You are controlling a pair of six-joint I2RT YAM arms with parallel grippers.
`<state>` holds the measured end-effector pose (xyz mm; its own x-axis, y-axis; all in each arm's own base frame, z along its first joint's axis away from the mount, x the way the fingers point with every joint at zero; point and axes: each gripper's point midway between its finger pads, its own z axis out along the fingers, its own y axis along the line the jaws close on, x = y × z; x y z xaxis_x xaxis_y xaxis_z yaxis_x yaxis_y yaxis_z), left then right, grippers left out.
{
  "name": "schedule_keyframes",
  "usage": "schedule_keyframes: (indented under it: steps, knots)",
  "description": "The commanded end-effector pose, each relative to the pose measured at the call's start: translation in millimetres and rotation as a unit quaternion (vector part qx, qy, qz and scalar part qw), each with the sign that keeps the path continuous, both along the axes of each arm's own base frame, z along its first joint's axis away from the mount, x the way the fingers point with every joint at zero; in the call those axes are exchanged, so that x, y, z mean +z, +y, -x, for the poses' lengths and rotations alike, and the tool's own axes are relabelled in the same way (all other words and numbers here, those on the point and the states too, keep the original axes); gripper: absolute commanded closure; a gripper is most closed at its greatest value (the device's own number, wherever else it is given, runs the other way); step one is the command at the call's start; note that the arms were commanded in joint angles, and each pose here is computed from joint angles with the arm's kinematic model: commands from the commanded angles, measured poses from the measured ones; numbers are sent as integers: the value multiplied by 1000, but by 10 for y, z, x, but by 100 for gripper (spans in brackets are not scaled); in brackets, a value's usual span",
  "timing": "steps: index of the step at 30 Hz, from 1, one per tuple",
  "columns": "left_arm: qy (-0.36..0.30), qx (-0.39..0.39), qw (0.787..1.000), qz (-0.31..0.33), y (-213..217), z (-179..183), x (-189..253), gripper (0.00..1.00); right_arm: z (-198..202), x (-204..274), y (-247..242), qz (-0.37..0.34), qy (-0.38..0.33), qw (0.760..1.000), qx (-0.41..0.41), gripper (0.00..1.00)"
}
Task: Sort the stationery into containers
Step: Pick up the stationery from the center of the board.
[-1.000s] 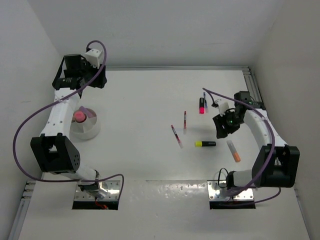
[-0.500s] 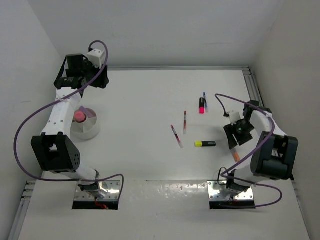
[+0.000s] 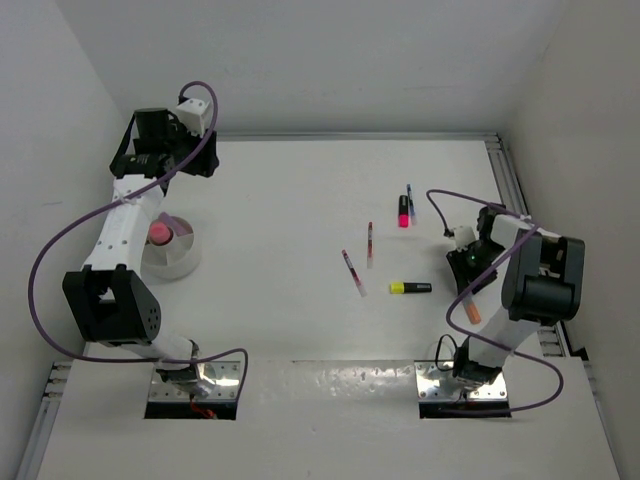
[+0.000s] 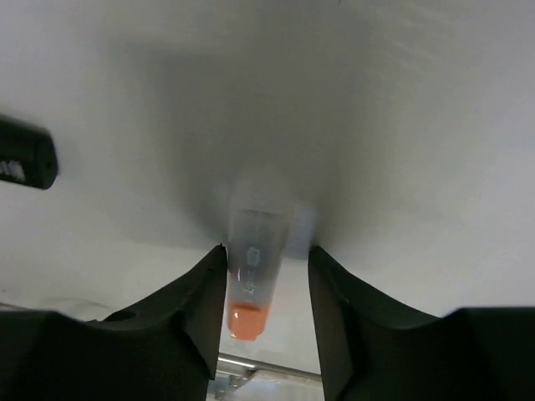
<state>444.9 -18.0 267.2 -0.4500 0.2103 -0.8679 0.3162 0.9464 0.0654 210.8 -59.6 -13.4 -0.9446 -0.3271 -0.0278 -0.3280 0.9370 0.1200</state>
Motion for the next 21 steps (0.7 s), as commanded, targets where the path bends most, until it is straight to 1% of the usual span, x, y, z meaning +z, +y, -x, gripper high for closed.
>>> schedule_keyframes:
  steps: [1, 2, 4, 6, 7, 8, 9, 10, 11, 12, 13, 14, 15, 16, 18, 19, 20, 21]
  knots:
    - [-22, 2, 1000, 2, -38, 25, 132, 42, -241, -15, -101, 47, -44, 998, 8, 58]
    - [-21, 5, 1000, 4, -43, 27, 124, 42, -222, -35, -83, 50, -45, 998, 10, 61]
    - [-17, 10, 1000, 13, -39, 26, 99, 42, -244, -42, -54, 54, -49, 997, 15, 63]
    - [-18, 10, 1000, 20, -41, 18, 96, 42, -225, -41, -18, 50, -44, 998, 11, 68]
    - [-18, 9, 1000, 23, -49, 19, 100, 42, -248, -26, 1, 49, -45, 998, 13, 72]
    - [-20, 7, 999, 27, -56, 10, 111, 42, -274, 1, 24, 45, -47, 998, 9, 79]
    - [-23, -1, 999, 31, -79, 9, 135, 42, -251, 54, 62, 38, -41, 998, 8, 82]
    - [-28, -13, 999, 36, -126, 14, 161, 42, -318, 149, 101, 27, -48, 998, -1, 89]
    - [-27, -14, 999, 35, -125, 18, 141, 42, -404, 208, 125, 21, -62, 998, -5, 89]
    - [-40, -26, 998, 37, -162, 19, 202, 42, -402, 283, 162, 11, -59, 998, -10, 95]
    - [-42, -33, 998, 38, -181, 33, 180, 42, -556, 441, 176, 4, -82, 996, -17, 98]
    - [-57, -38, 997, 39, -191, 16, 231, 42, -623, 539, 209, -5, -90, 995, -32, 100]
    - [-68, -54, 995, 44, -253, 44, 297, 42, -634, 639, 294, -28, -88, 995, -38, 100]
    - [-73, -64, 994, 47, -277, 58, 313, 42, -809, 847, 328, -41, -116, 991, -49, 100]
    - [-91, -89, 990, 63, -369, 73, 411, 41, -913, 1090, 483, -87, -130, 986, -58, 100]
    - [-95, -98, 988, 72, -400, 82, 446, 38, -1114, 1326, 523, -104, -160, 979, -77, 100]
    - [-106, -119, 982, 98, -502, 109, 540, 36, -1221, 1489, 672, -147, -174, 970, -84, 100]
    - [-115, -131, 978, 114, -563, 124, 600, 34, -1437, 1776, 752, -177, -209, 958, -87, 100]
